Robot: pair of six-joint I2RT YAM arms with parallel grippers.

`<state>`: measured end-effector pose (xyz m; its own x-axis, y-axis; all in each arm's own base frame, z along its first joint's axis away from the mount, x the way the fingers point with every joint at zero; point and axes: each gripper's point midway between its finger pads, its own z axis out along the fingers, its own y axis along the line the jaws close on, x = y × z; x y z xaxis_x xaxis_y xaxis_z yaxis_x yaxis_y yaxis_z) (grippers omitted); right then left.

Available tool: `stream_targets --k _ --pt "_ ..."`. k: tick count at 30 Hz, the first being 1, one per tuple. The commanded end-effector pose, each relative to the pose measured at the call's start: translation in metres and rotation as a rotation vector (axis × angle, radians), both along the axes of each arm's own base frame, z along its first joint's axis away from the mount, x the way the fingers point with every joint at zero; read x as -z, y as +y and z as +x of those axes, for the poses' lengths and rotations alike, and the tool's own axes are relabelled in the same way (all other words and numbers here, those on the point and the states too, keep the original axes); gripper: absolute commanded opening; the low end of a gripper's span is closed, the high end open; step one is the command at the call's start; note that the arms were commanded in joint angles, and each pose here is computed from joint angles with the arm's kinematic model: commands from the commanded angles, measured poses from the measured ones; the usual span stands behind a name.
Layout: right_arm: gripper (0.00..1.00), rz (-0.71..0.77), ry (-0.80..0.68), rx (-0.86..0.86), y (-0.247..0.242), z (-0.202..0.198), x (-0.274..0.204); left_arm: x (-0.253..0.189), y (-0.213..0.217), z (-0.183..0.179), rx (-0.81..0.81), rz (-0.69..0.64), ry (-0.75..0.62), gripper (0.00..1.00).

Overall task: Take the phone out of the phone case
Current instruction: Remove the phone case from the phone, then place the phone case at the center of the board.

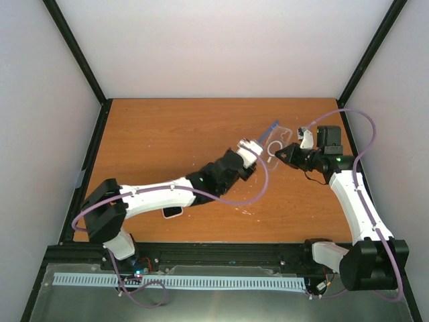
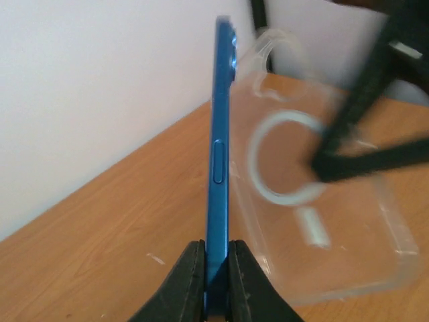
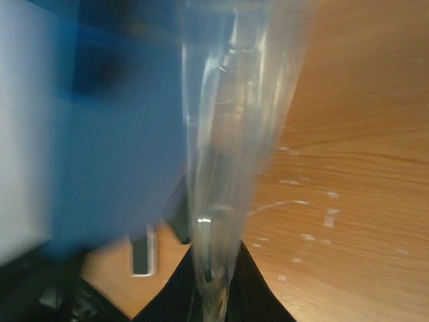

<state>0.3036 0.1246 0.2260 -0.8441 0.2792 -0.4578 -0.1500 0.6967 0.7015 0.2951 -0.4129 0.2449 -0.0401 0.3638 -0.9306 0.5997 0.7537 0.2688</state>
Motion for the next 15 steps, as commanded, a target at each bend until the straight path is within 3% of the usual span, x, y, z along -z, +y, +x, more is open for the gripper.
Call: stream_targets --k 1,5,15 --pt "0.03 -0.078 0.011 0.033 -0.016 -0.010 0.010 -0.055 0.084 0.055 -0.337 -0.256 0.012 0.00" --pt "0.03 -0.058 -0.006 0.022 -0.013 -0.010 0.004 -0.052 0.090 0.054 -0.334 -0.290 0.045 0.00" --pt "0.03 -0.171 -0.066 -0.035 -0.031 0.005 0.010 -0.046 0.102 0.051 -0.328 -0.330 0.098 0.00"
